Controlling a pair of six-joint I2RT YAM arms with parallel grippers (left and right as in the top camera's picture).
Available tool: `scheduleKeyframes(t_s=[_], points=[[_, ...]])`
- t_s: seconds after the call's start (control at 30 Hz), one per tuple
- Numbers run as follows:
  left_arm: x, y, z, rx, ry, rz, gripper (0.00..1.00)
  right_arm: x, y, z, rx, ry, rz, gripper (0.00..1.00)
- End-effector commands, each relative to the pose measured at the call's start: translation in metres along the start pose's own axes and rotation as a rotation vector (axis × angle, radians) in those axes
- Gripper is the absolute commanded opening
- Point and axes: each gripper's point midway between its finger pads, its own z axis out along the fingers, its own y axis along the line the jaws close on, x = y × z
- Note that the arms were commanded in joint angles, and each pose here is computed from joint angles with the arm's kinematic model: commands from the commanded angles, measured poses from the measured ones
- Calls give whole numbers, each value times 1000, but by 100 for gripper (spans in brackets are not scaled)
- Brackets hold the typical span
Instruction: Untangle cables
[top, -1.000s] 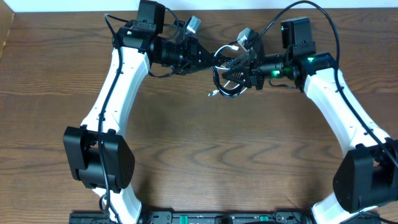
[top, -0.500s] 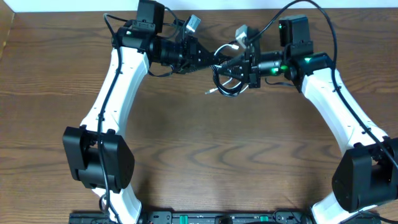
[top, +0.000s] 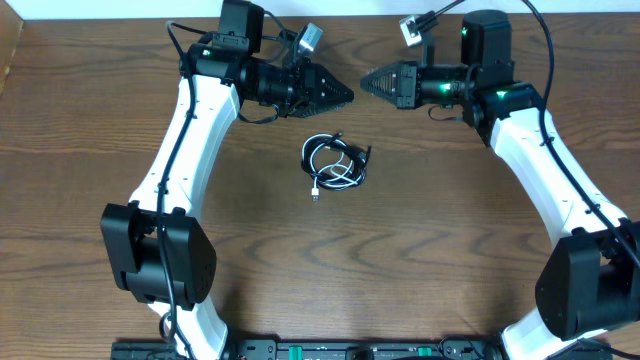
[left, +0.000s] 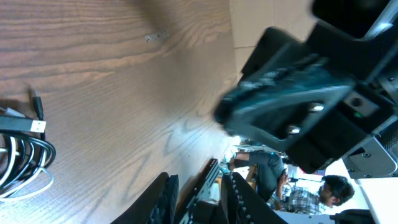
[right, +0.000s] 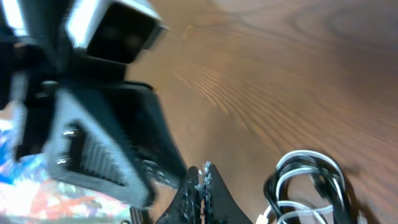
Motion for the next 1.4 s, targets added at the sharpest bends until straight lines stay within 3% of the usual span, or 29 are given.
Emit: scheduleKeyframes(t_s=[0.0, 0.07, 0.17, 0.37, 0.57, 0.8, 0.9, 1.1, 1.2, 1.37], points=[[-1, 7, -3, -63, -17, 97, 28, -2, -32, -5, 189, -39, 97, 1], [-1, 28, -5, -184, -23, 133, 29, 1, -51, -10, 289, -48, 134, 1], [8, 80, -20, -506, 8, 144, 29, 8, -84, -28, 460, -64, 197, 3], [-8, 79, -38, -549, -26, 246, 31, 14, -100, -40, 543, -49, 189, 15], [-9, 122, -74, -840, 40, 332, 35, 19, -103, -42, 560, -27, 175, 29], [7, 173, -48, -809, 228, 340, 36, 26, -106, -45, 587, 1, 167, 30], [17, 185, -24, -686, 300, 357, 36, 29, -110, -47, 614, 12, 168, 30], [25, 214, -4, -633, 361, 337, 39, 35, -115, -51, 649, 26, 184, 32], [29, 236, 7, -625, 393, 326, 39, 34, -117, -53, 658, 23, 185, 40], [36, 250, 20, -610, 424, 307, 39, 35, -120, -57, 669, 21, 195, 43]])
